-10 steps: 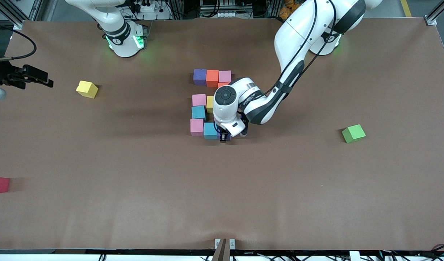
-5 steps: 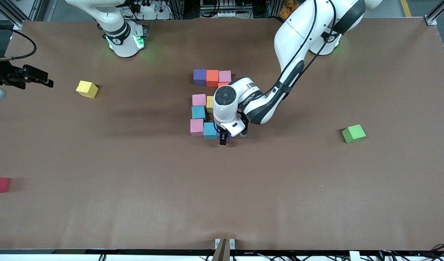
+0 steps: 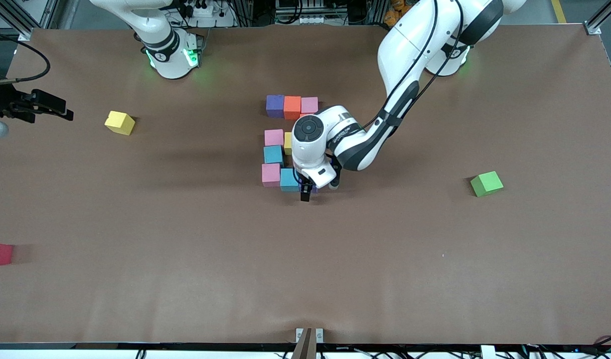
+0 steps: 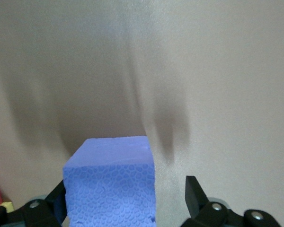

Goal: Form number 2 with 11 blocks
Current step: 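Open the left gripper to release the purple block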

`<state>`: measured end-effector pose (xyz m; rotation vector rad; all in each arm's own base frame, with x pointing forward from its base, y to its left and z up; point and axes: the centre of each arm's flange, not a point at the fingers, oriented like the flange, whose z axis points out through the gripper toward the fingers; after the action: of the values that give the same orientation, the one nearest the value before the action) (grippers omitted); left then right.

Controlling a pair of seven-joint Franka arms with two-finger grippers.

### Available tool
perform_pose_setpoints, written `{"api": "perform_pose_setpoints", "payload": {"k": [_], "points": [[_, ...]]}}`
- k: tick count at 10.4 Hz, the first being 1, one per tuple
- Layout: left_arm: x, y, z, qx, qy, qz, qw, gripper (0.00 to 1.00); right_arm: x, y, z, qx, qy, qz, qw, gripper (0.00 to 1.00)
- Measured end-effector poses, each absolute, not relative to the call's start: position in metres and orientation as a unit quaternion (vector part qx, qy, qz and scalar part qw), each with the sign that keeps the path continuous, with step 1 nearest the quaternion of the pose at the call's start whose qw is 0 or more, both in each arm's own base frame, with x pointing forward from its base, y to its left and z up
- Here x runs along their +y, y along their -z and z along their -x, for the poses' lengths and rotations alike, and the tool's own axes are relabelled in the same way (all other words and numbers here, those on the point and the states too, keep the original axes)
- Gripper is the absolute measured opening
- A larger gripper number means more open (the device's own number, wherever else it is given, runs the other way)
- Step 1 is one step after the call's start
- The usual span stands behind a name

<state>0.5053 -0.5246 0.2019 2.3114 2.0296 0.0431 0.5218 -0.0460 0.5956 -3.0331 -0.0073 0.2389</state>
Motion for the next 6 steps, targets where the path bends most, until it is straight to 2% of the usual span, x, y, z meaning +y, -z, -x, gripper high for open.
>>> {"api": "perform_pose_setpoints", "payload": {"k": [6], "points": [[-0.519, -0.256, -0.506, 0.651, -0.034, -0.758, 0.007, 1.0, -0.046, -0.621, -0.519, -0.011, -0.042, 0.999, 0.014, 1.0]]}}
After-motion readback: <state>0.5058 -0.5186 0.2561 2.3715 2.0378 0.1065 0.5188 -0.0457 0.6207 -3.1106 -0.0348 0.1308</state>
